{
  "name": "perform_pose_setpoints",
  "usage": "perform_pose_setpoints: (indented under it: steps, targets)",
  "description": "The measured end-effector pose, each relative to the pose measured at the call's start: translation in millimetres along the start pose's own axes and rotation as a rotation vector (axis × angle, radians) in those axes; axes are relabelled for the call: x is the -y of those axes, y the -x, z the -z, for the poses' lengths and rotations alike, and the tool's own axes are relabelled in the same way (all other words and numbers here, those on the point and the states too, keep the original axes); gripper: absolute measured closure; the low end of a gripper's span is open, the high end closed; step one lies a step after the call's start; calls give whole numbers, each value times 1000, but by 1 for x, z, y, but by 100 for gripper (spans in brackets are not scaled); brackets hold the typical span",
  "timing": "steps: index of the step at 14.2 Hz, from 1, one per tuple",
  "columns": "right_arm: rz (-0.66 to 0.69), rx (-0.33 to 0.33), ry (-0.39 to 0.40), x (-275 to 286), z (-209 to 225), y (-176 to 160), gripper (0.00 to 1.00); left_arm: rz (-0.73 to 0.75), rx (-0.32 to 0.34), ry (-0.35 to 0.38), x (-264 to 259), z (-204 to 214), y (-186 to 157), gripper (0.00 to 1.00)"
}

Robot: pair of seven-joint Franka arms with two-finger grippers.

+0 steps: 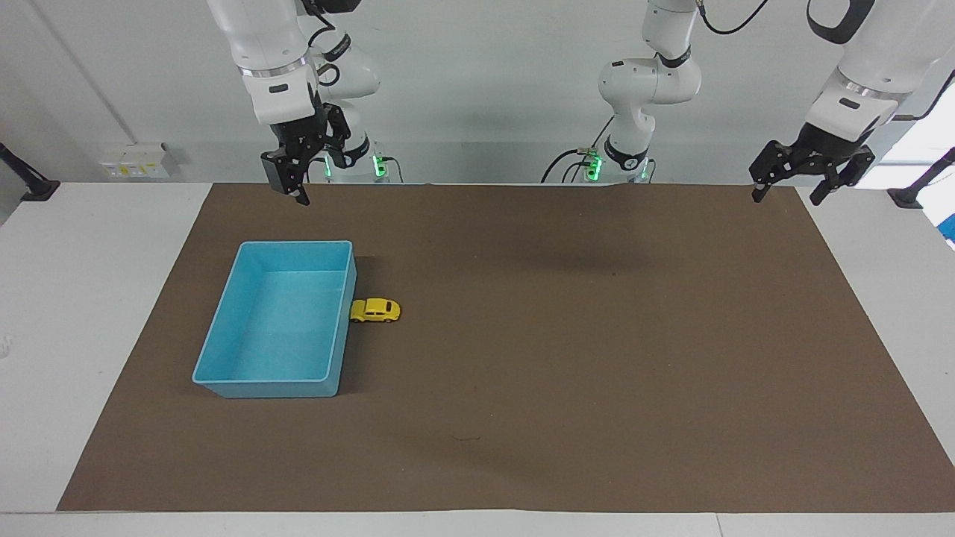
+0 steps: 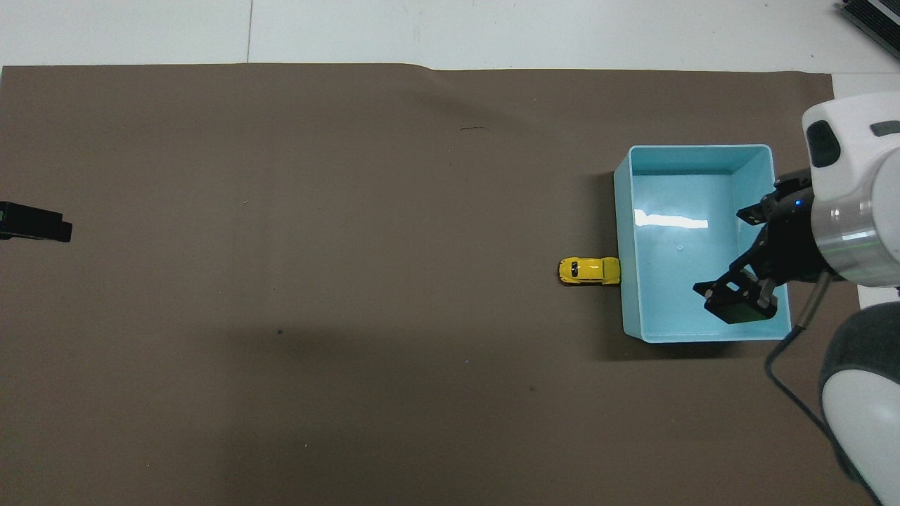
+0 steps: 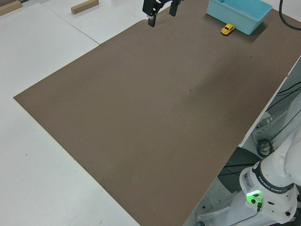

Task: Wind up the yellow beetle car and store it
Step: 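Move the right gripper across the blue box toward the car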

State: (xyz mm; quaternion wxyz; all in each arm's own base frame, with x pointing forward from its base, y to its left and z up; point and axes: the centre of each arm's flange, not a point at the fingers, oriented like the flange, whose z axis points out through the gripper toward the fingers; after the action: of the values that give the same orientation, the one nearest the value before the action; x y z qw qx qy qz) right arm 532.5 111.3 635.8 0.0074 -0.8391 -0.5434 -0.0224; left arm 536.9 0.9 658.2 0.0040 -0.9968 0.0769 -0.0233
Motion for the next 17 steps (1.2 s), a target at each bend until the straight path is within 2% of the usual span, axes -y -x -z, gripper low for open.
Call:
perform_pose_setpoints:
  steps: [5,9,17]
  targets:
    - [218,15,-48,-13,-46,-24,0,-73,16,-4,-40,5,-2,0]
    - [361,21,-78,-24,-79,-38,0,-62,53,0,-34,-12,0,0]
    - [465,22,-104,-36,-133,-63,0,-23,16,-6,-14,-16,10,0]
